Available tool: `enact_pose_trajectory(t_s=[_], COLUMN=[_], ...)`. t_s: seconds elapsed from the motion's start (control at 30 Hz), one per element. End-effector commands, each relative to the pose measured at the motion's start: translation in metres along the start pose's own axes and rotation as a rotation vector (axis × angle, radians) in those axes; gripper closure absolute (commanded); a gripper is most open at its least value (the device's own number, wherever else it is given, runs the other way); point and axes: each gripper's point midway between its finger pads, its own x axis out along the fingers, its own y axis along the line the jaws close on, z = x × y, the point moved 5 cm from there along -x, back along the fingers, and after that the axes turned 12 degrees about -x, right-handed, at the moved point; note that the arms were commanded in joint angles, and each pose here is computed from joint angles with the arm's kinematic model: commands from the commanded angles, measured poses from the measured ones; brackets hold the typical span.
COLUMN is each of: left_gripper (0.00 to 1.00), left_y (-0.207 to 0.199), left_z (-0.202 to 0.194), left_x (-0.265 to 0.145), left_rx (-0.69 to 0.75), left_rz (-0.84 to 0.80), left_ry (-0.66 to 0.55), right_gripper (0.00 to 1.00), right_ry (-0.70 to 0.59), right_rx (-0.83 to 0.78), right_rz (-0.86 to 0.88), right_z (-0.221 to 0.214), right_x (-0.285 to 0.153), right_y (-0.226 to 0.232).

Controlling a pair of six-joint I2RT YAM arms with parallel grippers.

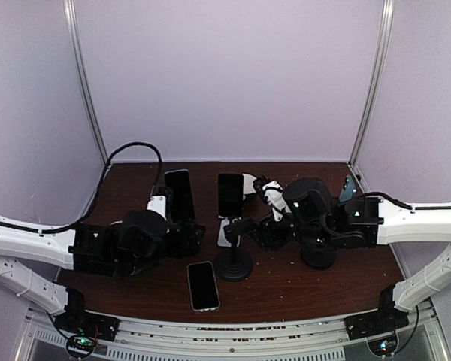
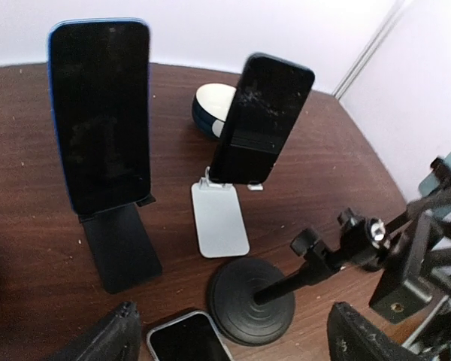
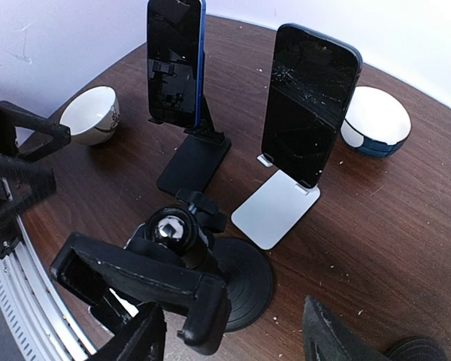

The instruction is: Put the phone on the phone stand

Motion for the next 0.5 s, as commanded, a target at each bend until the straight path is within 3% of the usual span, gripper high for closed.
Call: enact_pose_trajectory(t_s=[0.0, 0.23, 0.47], left_gripper=[0.11, 0.15, 0.09], left_y=[-0.032, -0.070, -0.111], left_z=[-0.013, -0.010, -0.023], left_x=[-0.001, -0.004, 0.013], left_rx=[0.289, 0.299, 0.421], left_rz=[0.002, -0.131, -0.193], left_ry=[-0.046, -0.123, -0.056], right_gripper=[0.41, 0.57, 0.67], right_ry=[-0.064, -0.107, -0.098], right_rx=[0.023, 0.044, 0.057], right_rz=[-0.042, -0.033, -0.064], right_z=[0.017, 0.020, 0.018], right_x=[-0.004, -0.009, -0.010], right_y=[-0.004, 0.001, 0.005])
